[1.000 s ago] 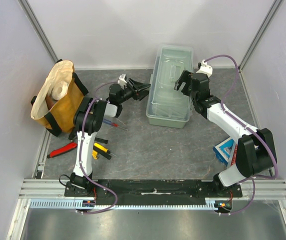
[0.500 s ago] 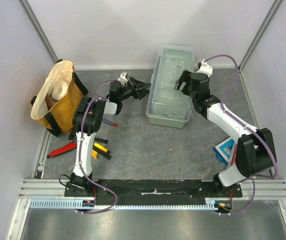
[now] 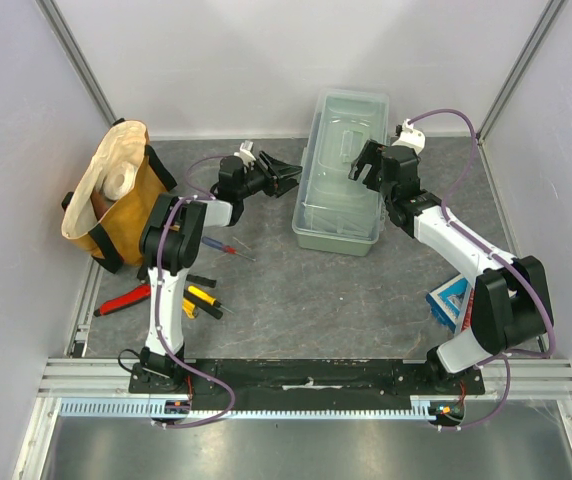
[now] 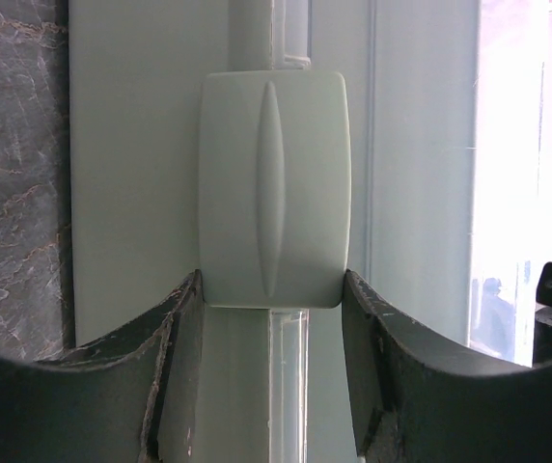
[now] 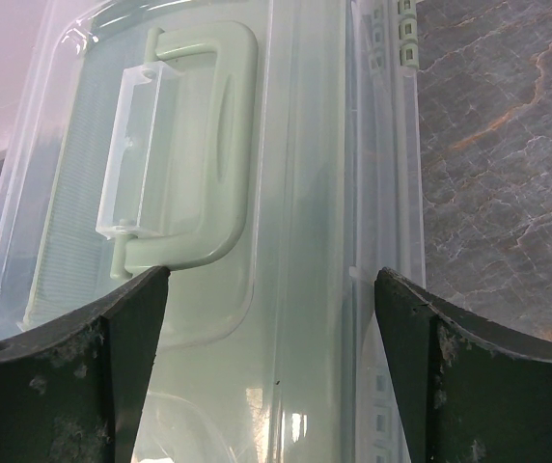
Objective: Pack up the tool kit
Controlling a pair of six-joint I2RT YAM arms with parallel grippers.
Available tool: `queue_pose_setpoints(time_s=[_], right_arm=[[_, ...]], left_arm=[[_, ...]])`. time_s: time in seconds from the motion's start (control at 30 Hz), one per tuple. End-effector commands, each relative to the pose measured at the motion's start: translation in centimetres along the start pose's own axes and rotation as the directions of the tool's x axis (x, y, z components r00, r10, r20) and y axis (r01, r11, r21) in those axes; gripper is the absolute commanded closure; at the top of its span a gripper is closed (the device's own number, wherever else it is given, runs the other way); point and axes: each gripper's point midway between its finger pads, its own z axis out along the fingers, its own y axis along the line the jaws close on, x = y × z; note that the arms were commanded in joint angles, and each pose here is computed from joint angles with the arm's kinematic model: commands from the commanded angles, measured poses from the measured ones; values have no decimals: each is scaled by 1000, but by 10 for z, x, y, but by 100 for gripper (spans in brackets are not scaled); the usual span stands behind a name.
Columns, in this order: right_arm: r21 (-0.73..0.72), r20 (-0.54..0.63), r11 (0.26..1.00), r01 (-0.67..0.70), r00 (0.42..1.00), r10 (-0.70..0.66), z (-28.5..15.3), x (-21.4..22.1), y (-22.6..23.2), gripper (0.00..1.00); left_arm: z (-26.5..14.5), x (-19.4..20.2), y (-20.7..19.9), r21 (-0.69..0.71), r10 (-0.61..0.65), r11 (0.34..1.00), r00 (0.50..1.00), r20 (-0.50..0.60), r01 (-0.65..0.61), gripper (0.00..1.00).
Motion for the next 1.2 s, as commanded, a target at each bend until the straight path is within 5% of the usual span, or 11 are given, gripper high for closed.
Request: queue_pose_setpoints(time_s=[0.0,0.4,0.8,0.93,1.03,1.17], right_arm=[[-22,-643,966,258,737,-211,-45,206,-60,10],[-6,-643,966,260,738,-203,-45,207,-63,10],[3,-641,966,260,742,-198,-45,206,-64,10],[10,-638,966,257,746,-192,-45,205,-64,10],[15,-637,967,256,747,-188,-45,205,-64,9],[19,-636,969,245,751,-177,-44,204,-62,8]], left_arm=[[0,65,-111,265,255,941,958,-135,-213,98],[-6,62,-122,267,240,942,964,-113,-204,98],[-24,41,-121,379,25,925,998,-55,-2,98],[-29,37,-104,337,-21,941,999,-24,28,73],[-35,31,-88,303,-83,950,996,21,73,41],[-45,25,-68,277,-157,952,984,87,128,18]])
